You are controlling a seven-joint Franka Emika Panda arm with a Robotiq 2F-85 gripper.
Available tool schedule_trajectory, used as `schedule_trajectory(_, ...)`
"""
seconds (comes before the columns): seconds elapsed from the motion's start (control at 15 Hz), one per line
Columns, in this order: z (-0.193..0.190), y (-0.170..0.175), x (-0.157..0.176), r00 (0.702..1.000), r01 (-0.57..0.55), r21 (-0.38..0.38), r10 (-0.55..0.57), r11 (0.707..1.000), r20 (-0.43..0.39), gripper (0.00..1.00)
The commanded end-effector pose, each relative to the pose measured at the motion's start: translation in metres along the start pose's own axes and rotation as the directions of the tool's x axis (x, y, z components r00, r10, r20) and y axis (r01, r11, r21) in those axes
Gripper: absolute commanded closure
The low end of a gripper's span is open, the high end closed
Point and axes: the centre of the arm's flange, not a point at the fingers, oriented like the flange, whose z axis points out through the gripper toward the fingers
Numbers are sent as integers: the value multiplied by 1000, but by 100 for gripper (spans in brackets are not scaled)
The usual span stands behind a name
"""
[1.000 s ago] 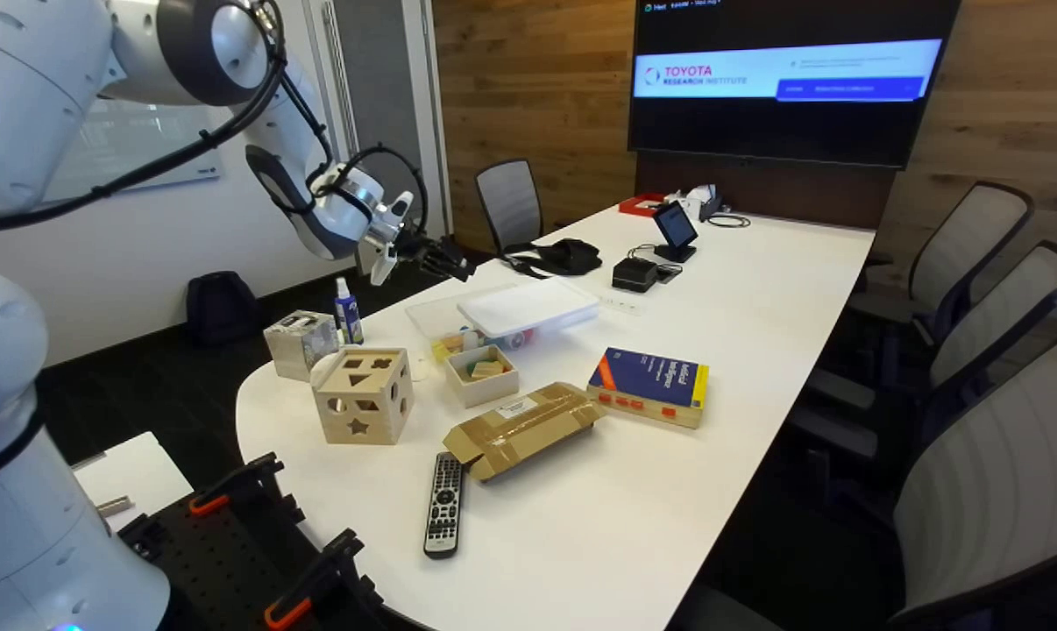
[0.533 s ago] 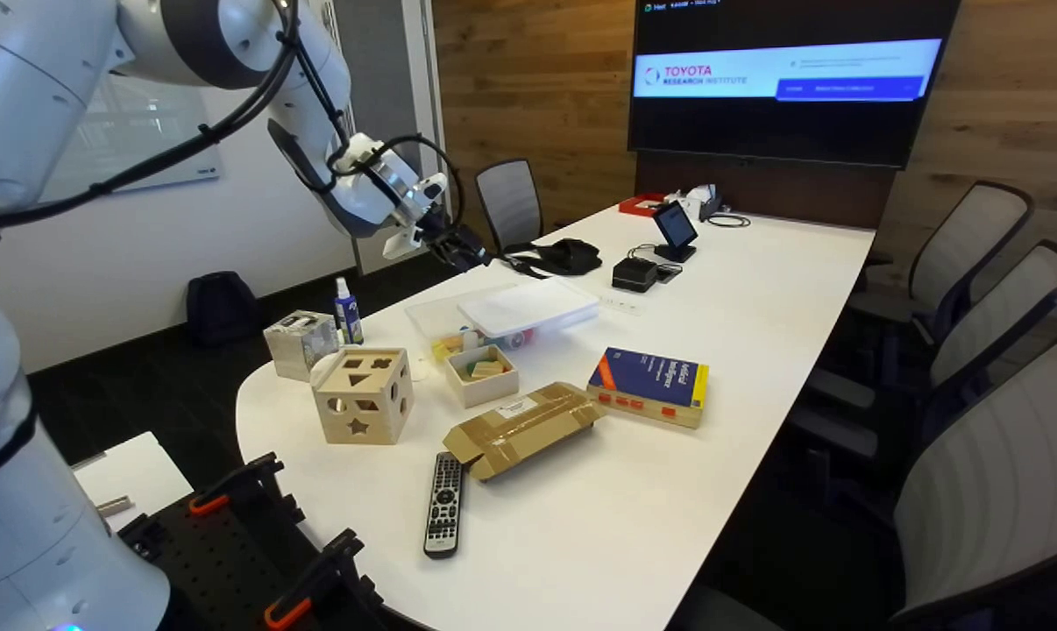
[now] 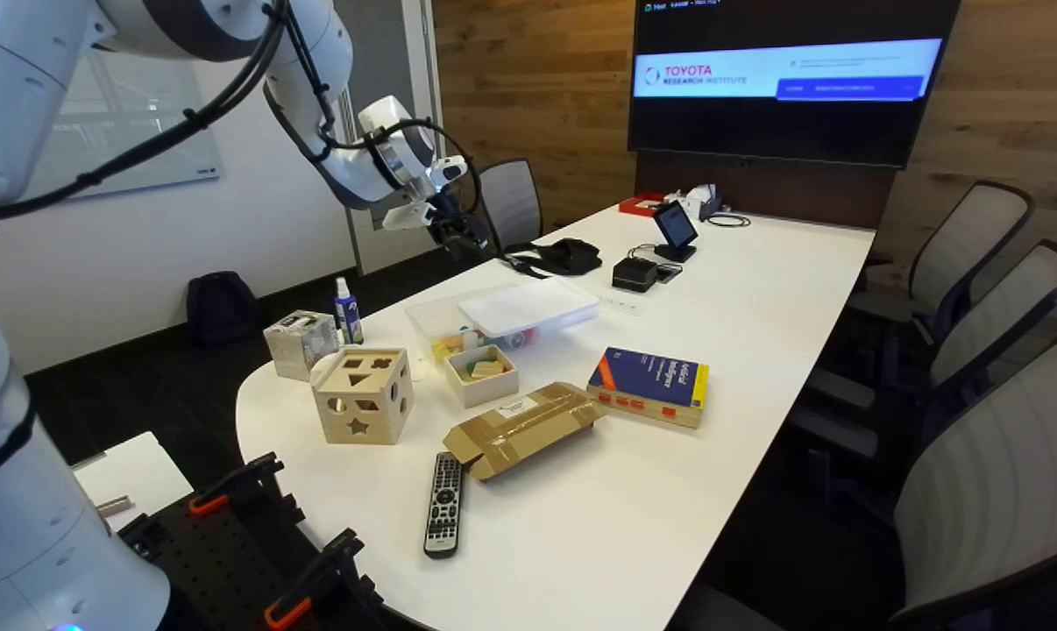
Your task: Take the lid off the bowl
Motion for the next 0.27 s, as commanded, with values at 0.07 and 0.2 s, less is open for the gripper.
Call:
schedule_trajectory(0.07,-15,9,-3,998,37,21,-37,999,42,0)
schedule_trajectory(0.2,-14,8,-3,998,42,21,-43,999,46,0)
